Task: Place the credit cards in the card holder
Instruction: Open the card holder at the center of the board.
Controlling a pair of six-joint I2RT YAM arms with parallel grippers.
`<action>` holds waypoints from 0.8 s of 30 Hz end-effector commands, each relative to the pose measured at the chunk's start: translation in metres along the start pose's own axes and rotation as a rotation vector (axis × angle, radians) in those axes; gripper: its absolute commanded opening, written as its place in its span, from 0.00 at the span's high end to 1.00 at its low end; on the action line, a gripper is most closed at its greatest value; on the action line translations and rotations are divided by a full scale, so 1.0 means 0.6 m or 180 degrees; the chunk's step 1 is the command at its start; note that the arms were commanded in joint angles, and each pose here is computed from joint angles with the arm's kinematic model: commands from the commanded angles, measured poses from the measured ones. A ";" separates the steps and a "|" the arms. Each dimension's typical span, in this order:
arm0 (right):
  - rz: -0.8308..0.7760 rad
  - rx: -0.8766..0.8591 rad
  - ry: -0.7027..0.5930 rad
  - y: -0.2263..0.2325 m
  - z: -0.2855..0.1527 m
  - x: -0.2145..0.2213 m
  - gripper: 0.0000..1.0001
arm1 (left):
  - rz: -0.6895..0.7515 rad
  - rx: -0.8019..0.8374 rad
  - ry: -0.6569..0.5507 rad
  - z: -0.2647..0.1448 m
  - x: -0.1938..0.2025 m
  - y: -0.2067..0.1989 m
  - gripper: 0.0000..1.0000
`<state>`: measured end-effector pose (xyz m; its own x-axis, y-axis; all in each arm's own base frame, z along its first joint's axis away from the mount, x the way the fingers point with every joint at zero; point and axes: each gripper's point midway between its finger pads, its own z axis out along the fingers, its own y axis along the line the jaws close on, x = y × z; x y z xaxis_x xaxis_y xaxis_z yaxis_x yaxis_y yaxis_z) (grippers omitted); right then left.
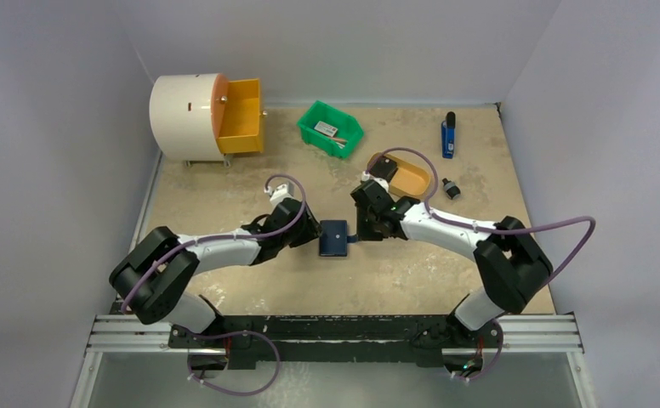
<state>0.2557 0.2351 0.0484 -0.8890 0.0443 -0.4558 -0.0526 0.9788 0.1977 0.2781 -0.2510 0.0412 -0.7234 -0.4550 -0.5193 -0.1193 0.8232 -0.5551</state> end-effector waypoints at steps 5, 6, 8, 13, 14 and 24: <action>0.0133 -0.0564 -0.0167 0.026 -0.041 -0.003 0.39 | 0.0107 -0.0018 -0.0022 -0.018 -0.019 -0.012 0.49; 0.0144 -0.0599 -0.0171 0.027 -0.043 -0.002 0.36 | 0.0110 -0.0024 -0.0020 -0.019 -0.019 -0.011 0.48; 0.0164 -0.0671 -0.0182 0.033 -0.045 -0.005 0.33 | 0.0112 -0.0020 -0.0021 -0.020 -0.019 -0.011 0.47; 0.0249 -0.0794 -0.0181 0.045 -0.037 -0.023 0.32 | 0.0091 -0.0030 -0.0066 -0.030 -0.022 -0.004 0.41; 0.0255 -0.0818 -0.0169 0.049 -0.034 -0.027 0.32 | 0.0089 -0.0034 -0.0074 -0.033 -0.023 -0.003 0.41; 0.0168 -0.0675 0.0002 0.056 0.010 -0.031 0.43 | 0.0123 -0.0118 -0.0098 -0.045 -0.023 0.013 0.40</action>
<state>0.2581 0.2552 0.0434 -0.9085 0.0912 -0.4078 -0.0748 0.9246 0.3734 0.2654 -0.2351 0.0546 -0.7298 -0.4326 -0.5293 -0.1258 0.8461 -0.5180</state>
